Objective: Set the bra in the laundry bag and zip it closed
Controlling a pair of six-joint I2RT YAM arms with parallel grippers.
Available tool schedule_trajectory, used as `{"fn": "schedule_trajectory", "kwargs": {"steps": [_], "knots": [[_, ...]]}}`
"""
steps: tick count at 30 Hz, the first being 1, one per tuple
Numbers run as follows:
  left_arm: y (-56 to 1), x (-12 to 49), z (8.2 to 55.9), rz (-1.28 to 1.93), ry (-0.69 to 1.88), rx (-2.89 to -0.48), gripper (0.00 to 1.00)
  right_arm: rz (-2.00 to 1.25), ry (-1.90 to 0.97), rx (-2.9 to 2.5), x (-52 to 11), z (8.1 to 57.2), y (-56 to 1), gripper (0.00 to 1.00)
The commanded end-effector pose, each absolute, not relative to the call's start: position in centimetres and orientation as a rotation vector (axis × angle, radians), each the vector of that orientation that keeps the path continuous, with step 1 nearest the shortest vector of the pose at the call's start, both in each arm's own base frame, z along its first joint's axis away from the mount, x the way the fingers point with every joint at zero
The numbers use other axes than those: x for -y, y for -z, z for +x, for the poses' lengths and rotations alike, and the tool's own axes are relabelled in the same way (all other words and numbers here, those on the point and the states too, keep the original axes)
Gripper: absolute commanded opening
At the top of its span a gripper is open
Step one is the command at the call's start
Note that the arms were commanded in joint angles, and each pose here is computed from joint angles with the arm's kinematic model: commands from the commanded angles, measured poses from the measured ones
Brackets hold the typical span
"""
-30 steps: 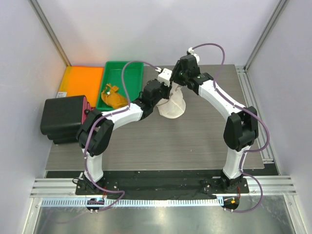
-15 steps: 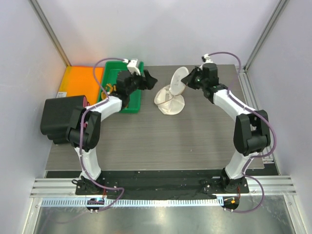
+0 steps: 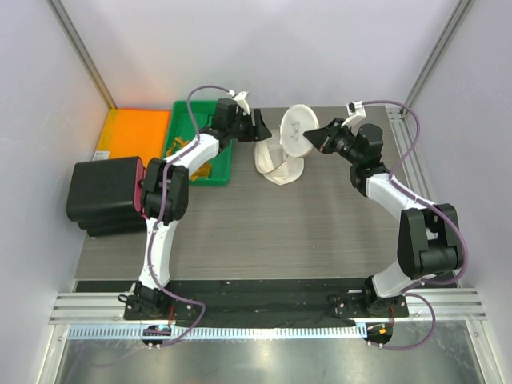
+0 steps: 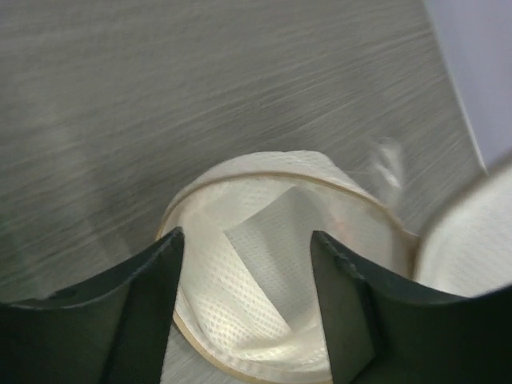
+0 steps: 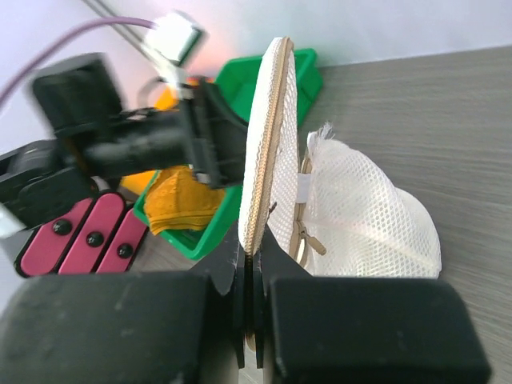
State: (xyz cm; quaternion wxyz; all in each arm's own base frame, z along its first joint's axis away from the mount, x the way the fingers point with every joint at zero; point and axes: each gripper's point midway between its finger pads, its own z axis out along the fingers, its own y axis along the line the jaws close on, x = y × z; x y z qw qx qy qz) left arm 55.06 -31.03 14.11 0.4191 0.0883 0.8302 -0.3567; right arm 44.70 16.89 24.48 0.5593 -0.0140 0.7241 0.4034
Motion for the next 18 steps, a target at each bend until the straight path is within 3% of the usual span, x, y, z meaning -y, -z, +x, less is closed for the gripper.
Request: {"fn": "schedule_trajectory", "kwargs": {"steps": [1,8,13,18], "knots": [[-11.5,30.2,54.1,0.216,0.831,-2.250,0.56,-0.142,-0.948,-1.482,-16.4,43.5,-30.5,0.01],[-13.4,29.3,53.2,0.272,0.822,-2.176,0.50,-0.094,-0.986,-1.460,-15.0,43.5,-31.4,0.01],[-13.7,28.7,52.9,0.265,0.844,-2.153,0.62,-0.089,-0.999,-1.453,-14.8,43.4,-31.8,0.01],[-13.7,28.6,53.1,0.256,0.853,-2.160,0.49,-0.083,-0.995,-1.442,-14.4,43.2,-32.1,0.01]]}}
